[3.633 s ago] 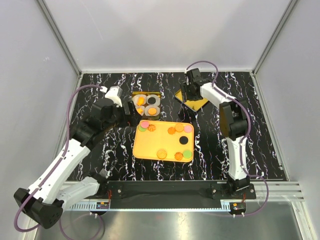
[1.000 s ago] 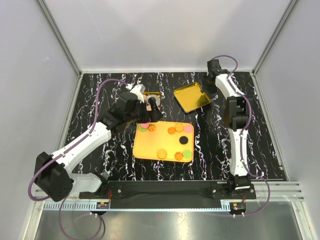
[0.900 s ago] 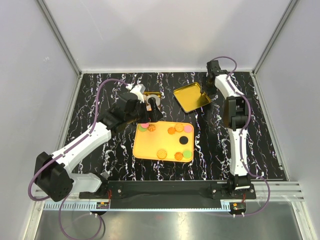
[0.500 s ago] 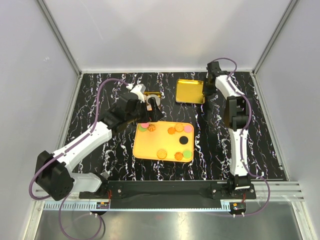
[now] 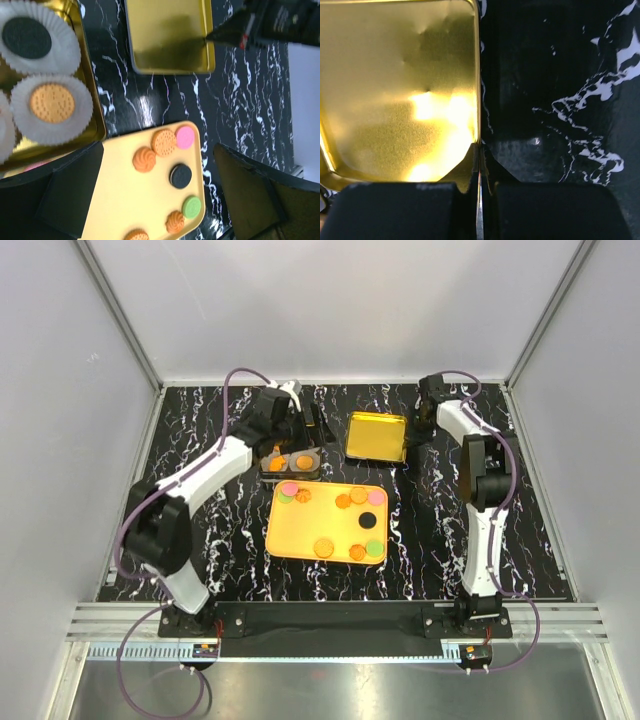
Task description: Pack the cookies
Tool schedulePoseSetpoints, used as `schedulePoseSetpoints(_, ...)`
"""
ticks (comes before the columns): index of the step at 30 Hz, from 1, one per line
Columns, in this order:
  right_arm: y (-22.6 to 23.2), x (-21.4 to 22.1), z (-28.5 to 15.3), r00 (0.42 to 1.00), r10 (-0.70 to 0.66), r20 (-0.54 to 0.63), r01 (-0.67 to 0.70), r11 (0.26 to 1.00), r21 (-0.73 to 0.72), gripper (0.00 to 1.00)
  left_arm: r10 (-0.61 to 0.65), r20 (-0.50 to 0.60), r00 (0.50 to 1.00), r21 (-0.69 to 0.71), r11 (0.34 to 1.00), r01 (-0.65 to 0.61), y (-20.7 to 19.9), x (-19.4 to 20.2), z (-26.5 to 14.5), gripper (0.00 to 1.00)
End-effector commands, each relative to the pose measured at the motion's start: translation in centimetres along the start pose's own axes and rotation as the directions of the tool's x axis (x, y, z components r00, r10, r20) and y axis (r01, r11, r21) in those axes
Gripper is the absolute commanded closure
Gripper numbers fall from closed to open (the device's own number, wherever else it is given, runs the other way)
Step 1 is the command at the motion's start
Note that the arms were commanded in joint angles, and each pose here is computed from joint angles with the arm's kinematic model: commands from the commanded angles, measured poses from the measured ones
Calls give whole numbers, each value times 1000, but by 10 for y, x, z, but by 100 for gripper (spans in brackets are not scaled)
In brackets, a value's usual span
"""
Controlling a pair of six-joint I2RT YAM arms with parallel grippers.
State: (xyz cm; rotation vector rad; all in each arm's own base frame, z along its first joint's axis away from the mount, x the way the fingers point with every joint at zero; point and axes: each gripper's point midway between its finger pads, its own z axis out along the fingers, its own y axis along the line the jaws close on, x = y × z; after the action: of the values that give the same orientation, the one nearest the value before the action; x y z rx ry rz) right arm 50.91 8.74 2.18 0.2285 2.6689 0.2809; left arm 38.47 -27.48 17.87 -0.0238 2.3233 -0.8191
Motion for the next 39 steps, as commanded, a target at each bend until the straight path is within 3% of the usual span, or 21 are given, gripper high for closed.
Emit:
schedulePoseSetpoints(1, 30, -26, -45, 994, 53, 101, -39, 989, -139, 100, 7, -8, 1000, 142, 990, -6, -20, -32, 8, 1)
schedulePoseSetpoints(6, 40, -21, -60, 991, 78, 107, -56, 979, -195, 100, 18, -83, 996, 126, 992, -7, -13, -33, 36, 1)
schedulePoseSetpoints(15, 51, -18, -95, 984, 88, 152, -48, 967, -251, 100, -26, -110, 994, 131, 991, 40, -7, -38, 60, 1)
schedulePoseSetpoints(28, 77, -1, -135, 978, 104, 178, -33, 932, -360, 100, -91, -108, 990, 276, 954, 118, -26, -47, 67, 2)
schedulePoseSetpoints(31, 89, 7, -138, 980, 92, 177, -17, 924, -383, 100, -110, -103, 989, 307, 942, 137, -29, -48, 66, 6)
schedulePoseSetpoints(39, 115, 30, -142, 983, 51, 178, 23, 920, -392, 100, -153, -102, 983, 343, 922, 180, -21, -42, 57, 33)
